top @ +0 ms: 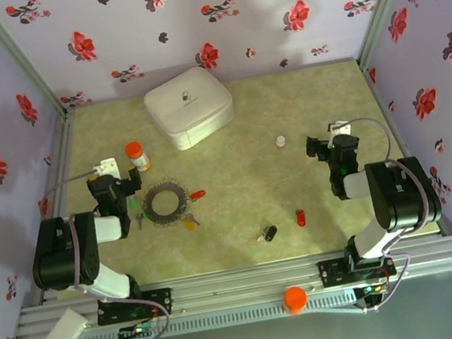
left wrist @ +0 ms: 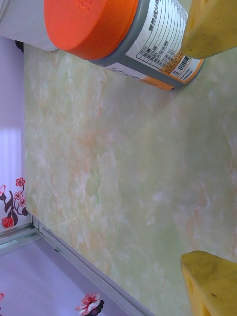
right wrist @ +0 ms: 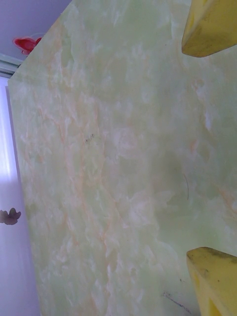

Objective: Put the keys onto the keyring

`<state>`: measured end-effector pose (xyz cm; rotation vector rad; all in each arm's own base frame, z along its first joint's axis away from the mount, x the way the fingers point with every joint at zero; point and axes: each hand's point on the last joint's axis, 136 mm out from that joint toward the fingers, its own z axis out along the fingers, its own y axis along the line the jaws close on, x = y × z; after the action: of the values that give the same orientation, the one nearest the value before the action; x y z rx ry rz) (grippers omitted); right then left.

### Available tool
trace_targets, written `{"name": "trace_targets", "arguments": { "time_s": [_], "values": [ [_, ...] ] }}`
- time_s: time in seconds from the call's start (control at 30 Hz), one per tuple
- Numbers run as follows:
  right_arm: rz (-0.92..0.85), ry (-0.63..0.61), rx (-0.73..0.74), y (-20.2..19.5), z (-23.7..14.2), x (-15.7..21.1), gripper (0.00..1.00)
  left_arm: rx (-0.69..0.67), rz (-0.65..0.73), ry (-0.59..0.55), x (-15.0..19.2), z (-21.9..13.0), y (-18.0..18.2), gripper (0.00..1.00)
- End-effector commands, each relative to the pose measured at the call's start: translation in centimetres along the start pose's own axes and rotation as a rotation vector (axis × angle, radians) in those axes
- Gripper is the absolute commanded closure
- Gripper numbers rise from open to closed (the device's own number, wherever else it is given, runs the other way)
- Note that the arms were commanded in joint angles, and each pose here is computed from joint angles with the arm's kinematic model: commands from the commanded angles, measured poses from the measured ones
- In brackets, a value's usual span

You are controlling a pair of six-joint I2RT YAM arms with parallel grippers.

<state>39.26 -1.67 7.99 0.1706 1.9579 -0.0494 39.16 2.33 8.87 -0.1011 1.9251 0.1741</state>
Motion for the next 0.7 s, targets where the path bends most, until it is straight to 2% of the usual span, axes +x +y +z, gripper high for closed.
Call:
{"name": "trace_targets", "arguments": {
  "time_s": [0.0, 0.13, 0.3, 0.4, 0.53, 0.67],
  "values": [
    [0.020, -0.022, 0.012, -0.3, 0.1, -0.8, 0.01, 0.011, -0.004, -0.016, -0.9, 0.3, 0.1, 0.00],
    [0.039, -0.082, 0.051, -1.1, -1.3, -2.1, 0.01, -0.001, -0.012, -0.047, -2.0, -0.8, 0.5, 0.00],
    [0.046, -0.089, 0.034, -0.7, -3.8, -4.8, 0.02, -0.070, -0.013, -0.082, -5.2, -3.6, 1.2, 0.00],
    [0.108, -0.095, -0.002, -0.1, -5.4, -6.5, 0.04, -0.073, -0.118, -0.097, -6.7, -5.2, 1.7, 0.00],
    [0.243, -0.029, -0.088, 2.1, -7.3, -7.3, 0.11, -0.022, -0.202, -0.037, -7.4, -6.8, 1.1, 0.00],
    [0.322, 0.115, -0.180, 5.3, -9.0, -6.2, 0.14, 0.013, -0.285, 0.039, -6.6, -8.7, 0.2, 0.03]
  ]
}}
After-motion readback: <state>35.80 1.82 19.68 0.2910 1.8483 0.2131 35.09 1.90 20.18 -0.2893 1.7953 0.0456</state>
